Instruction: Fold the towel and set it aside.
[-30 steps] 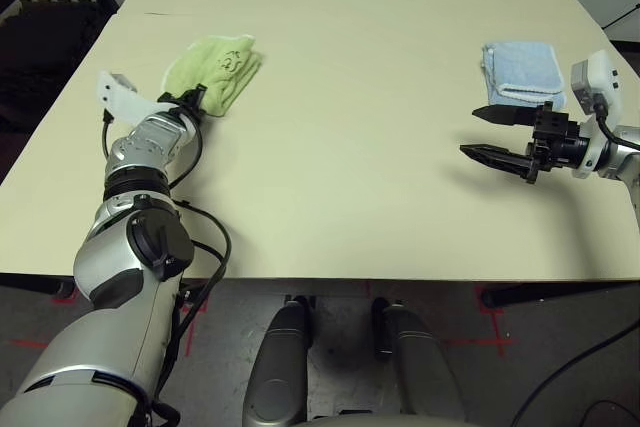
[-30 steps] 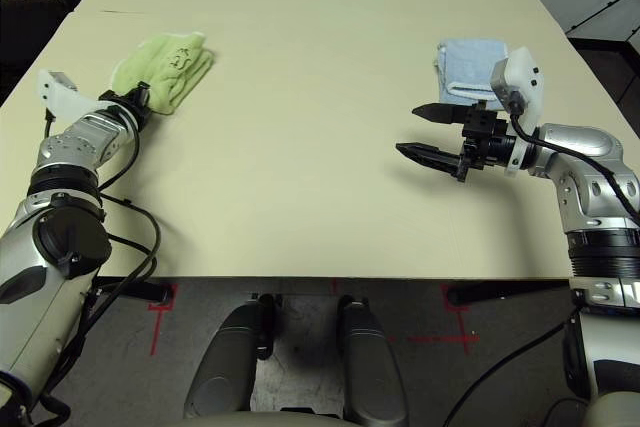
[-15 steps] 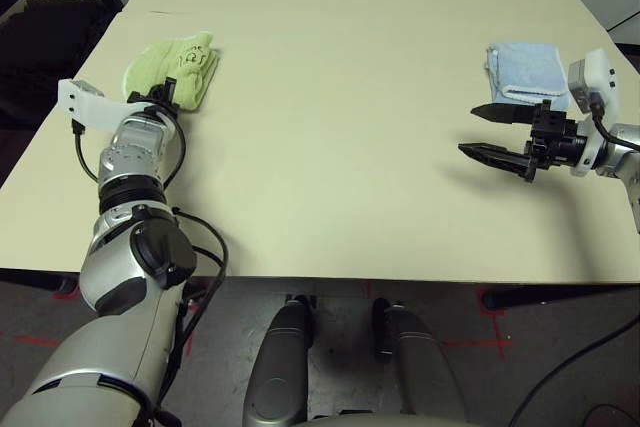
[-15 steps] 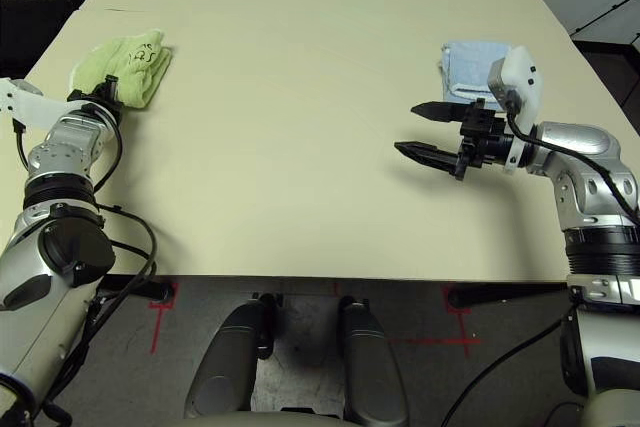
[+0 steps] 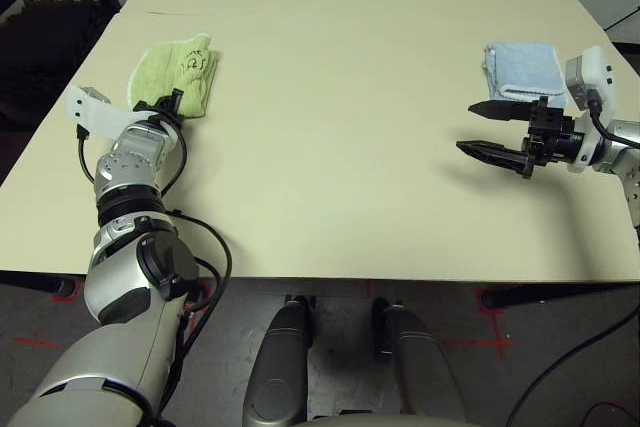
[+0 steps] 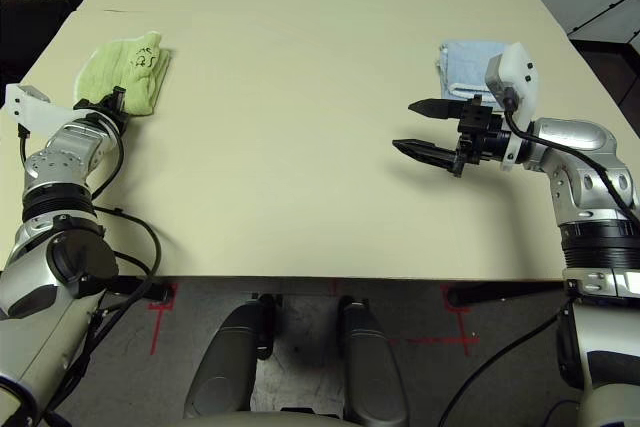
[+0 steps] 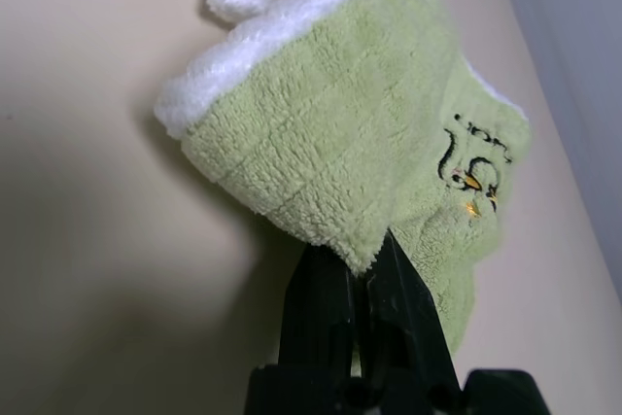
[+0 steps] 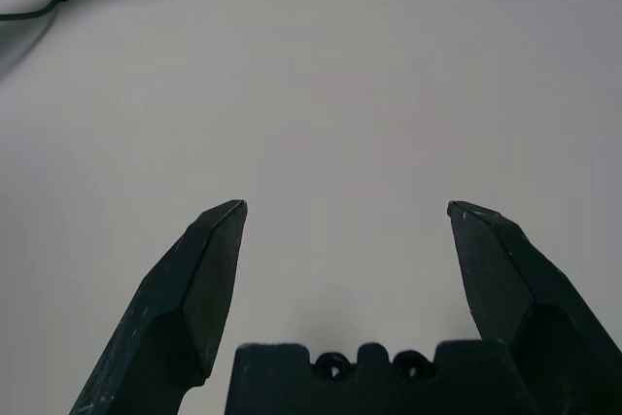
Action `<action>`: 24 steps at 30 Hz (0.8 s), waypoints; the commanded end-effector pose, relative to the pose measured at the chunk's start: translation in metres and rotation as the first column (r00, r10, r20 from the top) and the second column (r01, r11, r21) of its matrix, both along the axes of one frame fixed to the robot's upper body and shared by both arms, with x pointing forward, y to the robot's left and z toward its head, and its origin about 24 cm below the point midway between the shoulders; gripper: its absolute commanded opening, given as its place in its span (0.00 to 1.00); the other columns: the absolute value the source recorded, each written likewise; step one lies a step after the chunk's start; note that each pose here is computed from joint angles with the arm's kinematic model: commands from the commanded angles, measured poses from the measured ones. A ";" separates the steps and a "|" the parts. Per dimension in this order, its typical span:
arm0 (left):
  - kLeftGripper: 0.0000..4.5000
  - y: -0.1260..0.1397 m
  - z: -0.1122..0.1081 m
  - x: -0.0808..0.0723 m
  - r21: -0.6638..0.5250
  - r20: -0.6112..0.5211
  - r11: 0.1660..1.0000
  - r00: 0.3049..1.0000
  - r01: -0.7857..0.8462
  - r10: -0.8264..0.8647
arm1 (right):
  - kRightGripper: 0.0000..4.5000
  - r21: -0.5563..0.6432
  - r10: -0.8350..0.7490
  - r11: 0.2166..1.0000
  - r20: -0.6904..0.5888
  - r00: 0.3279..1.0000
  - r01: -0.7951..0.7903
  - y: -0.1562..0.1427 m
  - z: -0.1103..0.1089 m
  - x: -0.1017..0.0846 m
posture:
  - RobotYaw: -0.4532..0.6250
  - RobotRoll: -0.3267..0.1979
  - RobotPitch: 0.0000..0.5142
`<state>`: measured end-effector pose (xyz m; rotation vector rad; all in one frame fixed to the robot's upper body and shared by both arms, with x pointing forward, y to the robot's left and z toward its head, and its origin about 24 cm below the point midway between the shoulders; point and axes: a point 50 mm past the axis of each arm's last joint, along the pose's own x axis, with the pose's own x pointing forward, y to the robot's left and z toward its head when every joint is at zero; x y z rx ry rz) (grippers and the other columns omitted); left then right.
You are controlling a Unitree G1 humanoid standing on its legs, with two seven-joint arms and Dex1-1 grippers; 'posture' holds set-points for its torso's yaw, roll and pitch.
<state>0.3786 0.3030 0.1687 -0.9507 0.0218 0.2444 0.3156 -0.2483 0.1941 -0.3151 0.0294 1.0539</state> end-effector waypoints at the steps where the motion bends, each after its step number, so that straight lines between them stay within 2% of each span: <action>1: 0.00 0.007 -0.001 -0.006 0.011 -0.014 1.000 1.000 0.027 -0.027 | 1.00 -0.009 -0.001 1.000 0.001 1.000 0.001 -0.001 0.000 0.001 | 0.50 0.62 0.37; 11: 0.00 0.023 -0.008 -0.015 0.021 -0.064 0.999 0.997 0.044 -0.042 | 1.00 -0.012 0.009 1.000 0.002 1.000 -0.009 0.001 0.000 0.003 | 0.51 0.62 0.36; 16: 0.00 0.020 -0.010 -0.016 0.033 -0.085 0.996 0.993 0.079 -0.076 | 1.00 -0.013 0.009 1.000 0.005 1.000 -0.009 0.001 0.000 0.005 | 0.51 0.62 0.35; 19: 0.19 0.016 -0.010 -0.018 0.043 -0.128 0.989 0.983 0.138 -0.132 | 1.00 -0.009 0.004 1.000 0.004 1.000 -0.004 0.002 0.000 0.006 | 0.51 0.62 0.36; 24: 0.61 0.009 -0.007 -0.032 0.045 -0.279 0.959 0.926 0.279 -0.256 | 1.00 -0.006 -0.002 1.000 0.003 1.000 0.002 0.001 -0.002 0.007 | 0.51 0.62 0.36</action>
